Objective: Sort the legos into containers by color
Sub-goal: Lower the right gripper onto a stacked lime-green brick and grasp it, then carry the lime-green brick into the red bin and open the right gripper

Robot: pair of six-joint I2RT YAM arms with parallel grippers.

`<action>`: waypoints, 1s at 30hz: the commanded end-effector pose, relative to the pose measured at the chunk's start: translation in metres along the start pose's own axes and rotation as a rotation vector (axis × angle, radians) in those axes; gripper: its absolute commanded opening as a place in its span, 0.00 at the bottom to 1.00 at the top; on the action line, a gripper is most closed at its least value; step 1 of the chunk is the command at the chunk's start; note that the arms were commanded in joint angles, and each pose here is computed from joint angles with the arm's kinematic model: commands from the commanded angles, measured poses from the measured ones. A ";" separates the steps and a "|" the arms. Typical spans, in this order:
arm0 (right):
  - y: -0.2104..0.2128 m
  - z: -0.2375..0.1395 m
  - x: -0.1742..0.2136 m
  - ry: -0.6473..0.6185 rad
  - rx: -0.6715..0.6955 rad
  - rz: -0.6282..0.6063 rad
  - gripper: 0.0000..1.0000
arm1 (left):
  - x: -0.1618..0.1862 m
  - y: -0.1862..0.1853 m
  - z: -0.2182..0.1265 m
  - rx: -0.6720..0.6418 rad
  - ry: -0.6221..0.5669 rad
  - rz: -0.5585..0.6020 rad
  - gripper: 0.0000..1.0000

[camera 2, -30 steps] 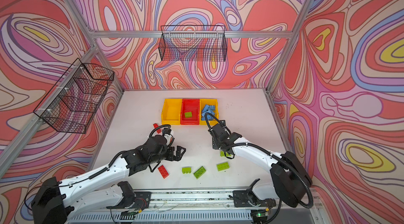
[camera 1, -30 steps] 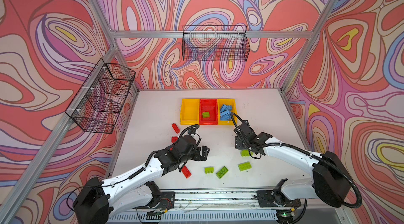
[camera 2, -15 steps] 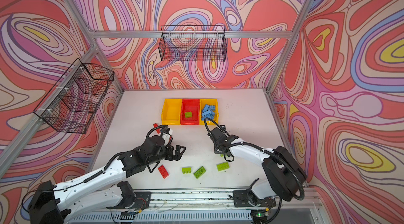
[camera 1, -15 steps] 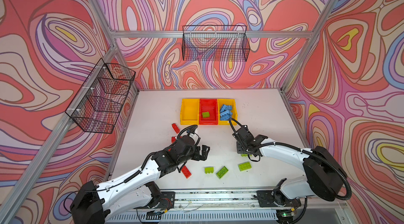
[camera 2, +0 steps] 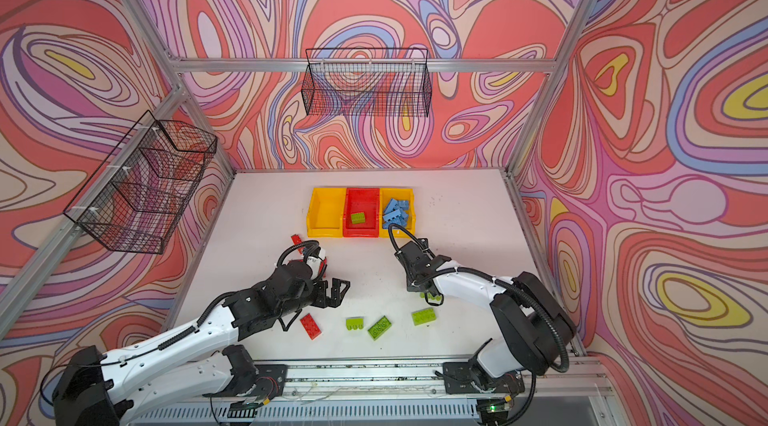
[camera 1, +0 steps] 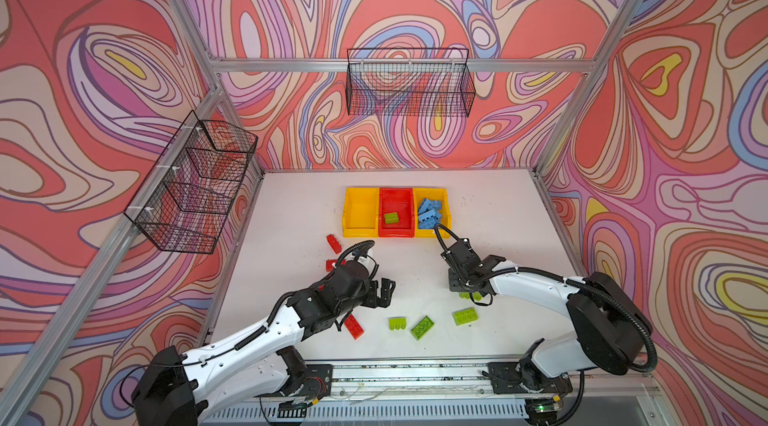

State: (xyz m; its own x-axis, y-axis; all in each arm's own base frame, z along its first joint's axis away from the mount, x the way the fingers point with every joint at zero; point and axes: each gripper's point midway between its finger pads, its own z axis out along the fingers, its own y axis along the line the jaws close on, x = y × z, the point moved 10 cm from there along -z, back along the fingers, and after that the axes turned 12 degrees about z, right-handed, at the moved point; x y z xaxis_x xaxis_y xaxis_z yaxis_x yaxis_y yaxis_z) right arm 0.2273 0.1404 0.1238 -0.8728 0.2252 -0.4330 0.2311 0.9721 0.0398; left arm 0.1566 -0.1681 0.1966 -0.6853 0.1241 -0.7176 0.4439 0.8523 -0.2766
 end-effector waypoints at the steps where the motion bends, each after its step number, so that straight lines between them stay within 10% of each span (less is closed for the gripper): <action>1: 0.011 -0.017 -0.018 -0.049 -0.052 0.023 0.29 | 0.005 0.004 -0.003 -0.032 0.005 0.014 1.00; 19: 0.129 -0.063 -0.130 -0.188 -0.416 -0.009 0.30 | 0.028 0.026 -0.019 -0.152 0.012 0.033 1.00; 30: 0.194 -0.016 -0.168 -0.173 -0.402 -0.080 0.30 | 0.039 0.043 -0.044 -0.239 -0.058 0.009 1.00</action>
State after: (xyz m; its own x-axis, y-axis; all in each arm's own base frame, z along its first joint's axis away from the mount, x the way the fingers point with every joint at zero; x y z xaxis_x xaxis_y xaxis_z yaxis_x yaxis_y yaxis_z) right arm 0.4020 0.2855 0.2251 -0.7794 0.2068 -0.5914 -0.0315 0.9298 0.3666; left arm 0.1272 -0.1151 0.1930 -0.6315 0.0967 -0.7693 0.3459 0.9231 -0.1679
